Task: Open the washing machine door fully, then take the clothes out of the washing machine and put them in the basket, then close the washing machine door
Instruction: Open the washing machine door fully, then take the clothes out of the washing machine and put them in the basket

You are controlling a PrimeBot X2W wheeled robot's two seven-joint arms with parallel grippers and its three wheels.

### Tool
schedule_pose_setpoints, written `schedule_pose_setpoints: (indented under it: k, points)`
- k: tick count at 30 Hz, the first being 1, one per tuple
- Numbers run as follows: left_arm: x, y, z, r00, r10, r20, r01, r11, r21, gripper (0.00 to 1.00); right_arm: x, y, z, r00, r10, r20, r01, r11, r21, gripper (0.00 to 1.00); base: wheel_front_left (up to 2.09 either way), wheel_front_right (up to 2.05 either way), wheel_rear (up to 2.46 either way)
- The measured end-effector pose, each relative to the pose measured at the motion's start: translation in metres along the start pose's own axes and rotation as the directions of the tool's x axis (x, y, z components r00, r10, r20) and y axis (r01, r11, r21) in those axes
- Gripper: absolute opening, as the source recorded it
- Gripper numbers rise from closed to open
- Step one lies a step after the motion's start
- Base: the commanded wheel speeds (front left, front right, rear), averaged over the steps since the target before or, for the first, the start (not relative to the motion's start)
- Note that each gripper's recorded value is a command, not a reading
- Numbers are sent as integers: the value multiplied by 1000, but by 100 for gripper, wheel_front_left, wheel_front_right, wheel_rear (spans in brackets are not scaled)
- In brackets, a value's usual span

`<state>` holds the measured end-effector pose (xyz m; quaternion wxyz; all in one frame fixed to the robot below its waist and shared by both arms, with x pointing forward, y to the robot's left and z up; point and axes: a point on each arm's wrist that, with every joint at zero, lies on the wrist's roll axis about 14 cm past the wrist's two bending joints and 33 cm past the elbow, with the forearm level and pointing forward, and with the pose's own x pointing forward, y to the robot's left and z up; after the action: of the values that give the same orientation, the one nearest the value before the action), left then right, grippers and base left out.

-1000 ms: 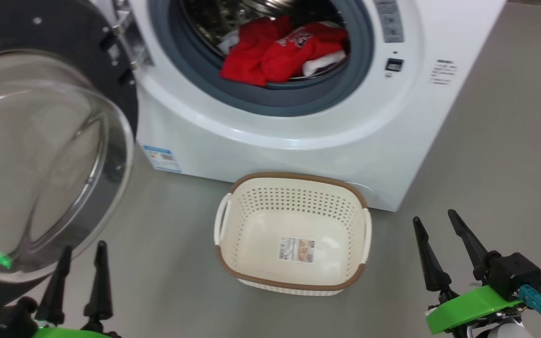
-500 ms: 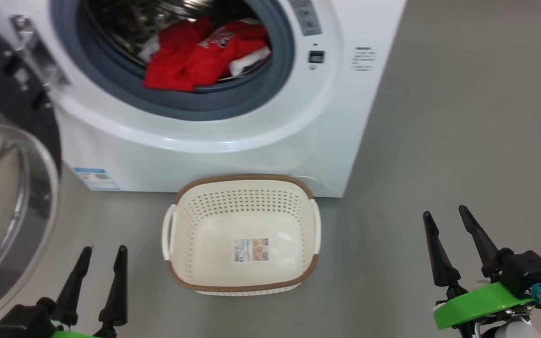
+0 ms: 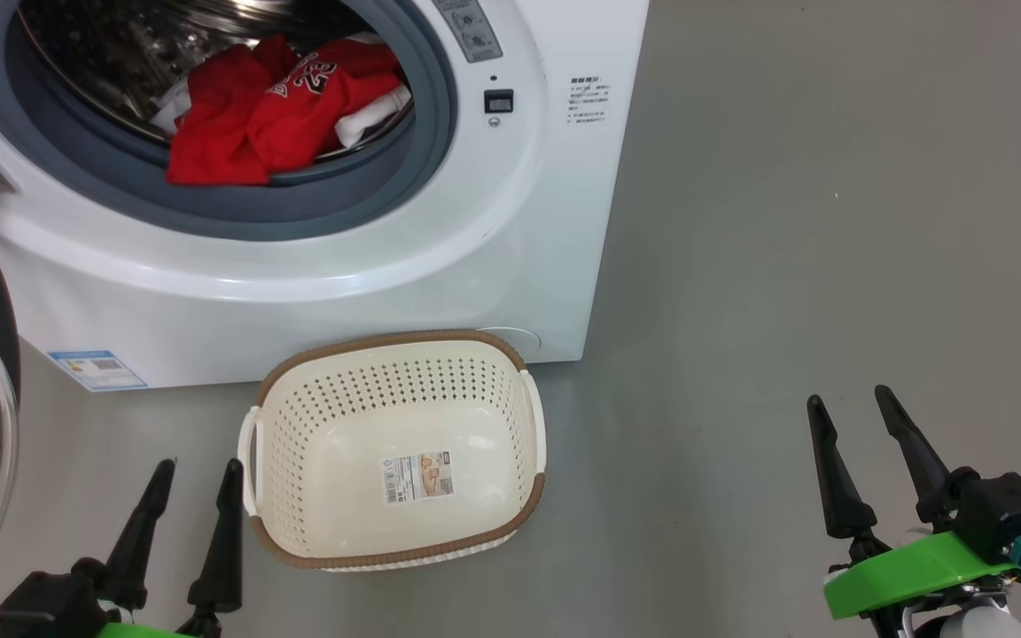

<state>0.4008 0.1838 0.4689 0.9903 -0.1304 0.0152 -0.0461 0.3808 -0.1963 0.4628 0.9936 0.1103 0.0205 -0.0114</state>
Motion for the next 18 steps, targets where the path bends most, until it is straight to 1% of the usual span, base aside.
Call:
schedule_pose_setpoints:
  k: [5, 18]
  points:
    - [0, -1, 1, 1000, -3, 2, 3, 1000, 3, 100, -5, -3, -4, 1000, -11, -13, 11, 1000, 2, 100, 0, 0, 0]
    - [-2, 6, 2, 1000, 18, 4, -18, 1000, 3, 100, 0, 0, -7, 1000, -1, -21, 1, 1000, 5, 100, 0, 0, 0]
